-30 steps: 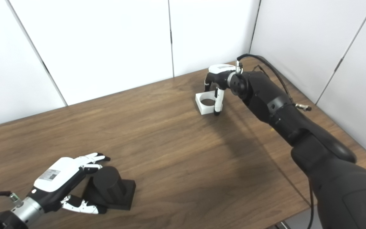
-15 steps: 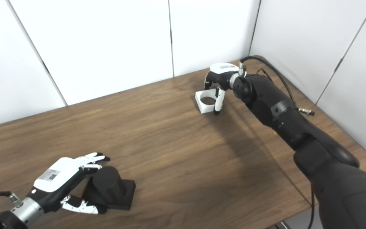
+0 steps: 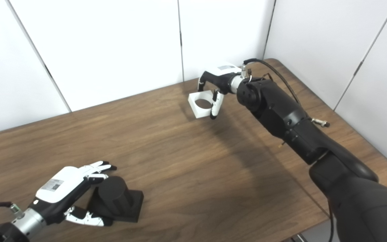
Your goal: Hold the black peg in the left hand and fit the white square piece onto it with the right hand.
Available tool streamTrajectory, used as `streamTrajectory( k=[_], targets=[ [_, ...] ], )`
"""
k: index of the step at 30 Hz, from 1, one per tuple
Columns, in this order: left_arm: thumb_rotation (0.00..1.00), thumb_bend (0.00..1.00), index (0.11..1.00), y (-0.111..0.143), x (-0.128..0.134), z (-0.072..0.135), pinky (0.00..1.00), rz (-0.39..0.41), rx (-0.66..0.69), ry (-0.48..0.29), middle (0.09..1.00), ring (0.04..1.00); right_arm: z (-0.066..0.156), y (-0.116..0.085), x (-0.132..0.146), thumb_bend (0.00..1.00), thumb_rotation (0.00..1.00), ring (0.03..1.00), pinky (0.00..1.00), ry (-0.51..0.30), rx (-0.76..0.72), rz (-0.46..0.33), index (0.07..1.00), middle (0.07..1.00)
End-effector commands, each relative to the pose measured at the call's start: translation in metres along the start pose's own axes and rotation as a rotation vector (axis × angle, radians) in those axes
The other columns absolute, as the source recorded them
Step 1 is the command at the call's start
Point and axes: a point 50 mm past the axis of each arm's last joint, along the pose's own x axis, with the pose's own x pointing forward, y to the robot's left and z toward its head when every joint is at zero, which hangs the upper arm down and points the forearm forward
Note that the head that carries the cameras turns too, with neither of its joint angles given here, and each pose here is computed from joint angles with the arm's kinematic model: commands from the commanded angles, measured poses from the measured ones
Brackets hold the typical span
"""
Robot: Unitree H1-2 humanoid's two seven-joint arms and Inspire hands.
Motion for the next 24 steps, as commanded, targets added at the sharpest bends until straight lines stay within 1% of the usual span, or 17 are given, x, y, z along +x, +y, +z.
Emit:
streamTrajectory(
  k=[1, 4, 8, 17, 24],
  targets=[
    [0.07, 0.52, 0.492, -0.031, -0.015, -0.015, 0.88, -0.185, 0.032, 0.078, 0.897, 0.942, 0.007, -0.034, -0.006, 0.52, 0.13, 0.882, 0.8, -0.062, -0.023, -0.101, 0.482, 0.788],
    [0.07, 0.52, 0.492, -0.031, -0.014, -0.015, 0.89, -0.188, 0.035, 0.079, 0.904, 0.951, 0.016, -0.037, -0.011, 0.52, 0.13, 0.881, 0.79, -0.102, -0.028, -0.112, 0.481, 0.787],
    [0.07, 0.52, 0.492, -0.028, -0.013, -0.014, 0.9, -0.189, 0.032, 0.087, 0.916, 0.962, 0.027, -0.039, -0.015, 0.52, 0.13, 0.884, 0.78, -0.14, -0.048, -0.109, 0.481, 0.787],
    [0.07, 0.52, 0.493, -0.027, -0.008, -0.013, 0.9, -0.187, 0.028, 0.094, 0.923, 0.974, 0.054, -0.046, -0.028, 0.52, 0.13, 0.887, 0.8, -0.228, -0.049, -0.112, 0.48, 0.786],
    [0.07, 0.52, 0.493, -0.026, 0.002, -0.008, 0.91, -0.181, 0.034, 0.093, 0.919, 0.976, 0.066, -0.052, -0.038, 0.52, 0.13, 0.874, 0.77, -0.322, -0.045, -0.117, 0.48, 0.778]
  ],
)
